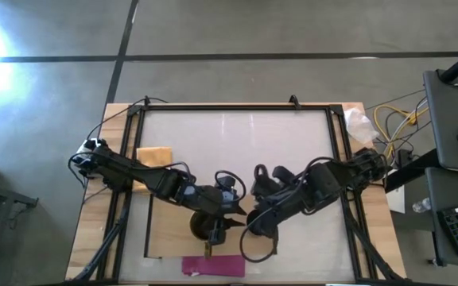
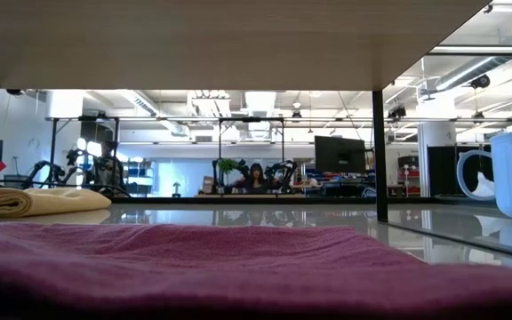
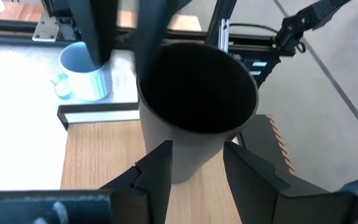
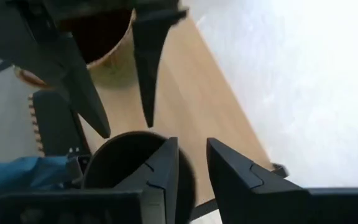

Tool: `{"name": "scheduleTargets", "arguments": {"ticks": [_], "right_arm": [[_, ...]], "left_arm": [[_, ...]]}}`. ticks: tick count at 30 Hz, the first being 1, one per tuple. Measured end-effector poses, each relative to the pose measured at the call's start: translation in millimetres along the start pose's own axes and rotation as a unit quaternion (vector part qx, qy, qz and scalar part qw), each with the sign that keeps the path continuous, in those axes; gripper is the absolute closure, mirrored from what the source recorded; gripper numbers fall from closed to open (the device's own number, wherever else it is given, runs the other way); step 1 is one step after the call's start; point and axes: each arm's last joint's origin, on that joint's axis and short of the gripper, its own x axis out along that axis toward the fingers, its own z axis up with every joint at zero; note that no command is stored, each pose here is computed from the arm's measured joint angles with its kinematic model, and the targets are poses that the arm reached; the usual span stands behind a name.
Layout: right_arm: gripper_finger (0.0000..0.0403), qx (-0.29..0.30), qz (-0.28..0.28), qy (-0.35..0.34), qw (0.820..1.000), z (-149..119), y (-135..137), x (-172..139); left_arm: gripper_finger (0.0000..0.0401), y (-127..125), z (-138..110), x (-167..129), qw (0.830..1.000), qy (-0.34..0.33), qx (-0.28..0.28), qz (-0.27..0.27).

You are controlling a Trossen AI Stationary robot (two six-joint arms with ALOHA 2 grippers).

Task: Stack small to large cups/mugs on shelf
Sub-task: Put the black cup on the shelf

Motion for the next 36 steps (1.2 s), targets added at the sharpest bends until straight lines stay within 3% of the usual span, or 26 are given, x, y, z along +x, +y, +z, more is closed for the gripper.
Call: {"name": "scheduleTargets", "arguments": {"ticks": [6, 13, 21, 28, 36], "right_arm": [[0.0339, 0.013, -0.018, -0.001, 1.000, -3.2, -11.0, -14.2], [0.0368, 0.030, -0.011, 0.001, 1.000, -4.2, -13.8, -18.8], [0.0394, 0.100, -0.026, 0.031, 0.994, -16.1, -8.6, -5.5], [0.0394, 0.160, -0.071, 0.014, 0.985, -33.4, -13.8, -2.0], [0.0394, 0.173, -0.077, 0.088, 0.978, -77.2, -8.6, 1.6]], "left_arm": [[0.0271, 1.4, 0.1, -17.3, 1.000, 0.021, -0.008, 0.004], [0.0271, 0.4, 21.7, -72.5, 0.997, -0.069, -0.021, -0.013], [0.0271, 4.5, 28.8, -117.5, 0.991, -0.131, -0.028, 0.009], [0.0271, 7.1, 23.1, -125.5, 0.991, -0.133, -0.029, 0.015], [0.0271, 9.9, 9.4, -111.6, 0.994, -0.104, -0.038, 0.023]]}}
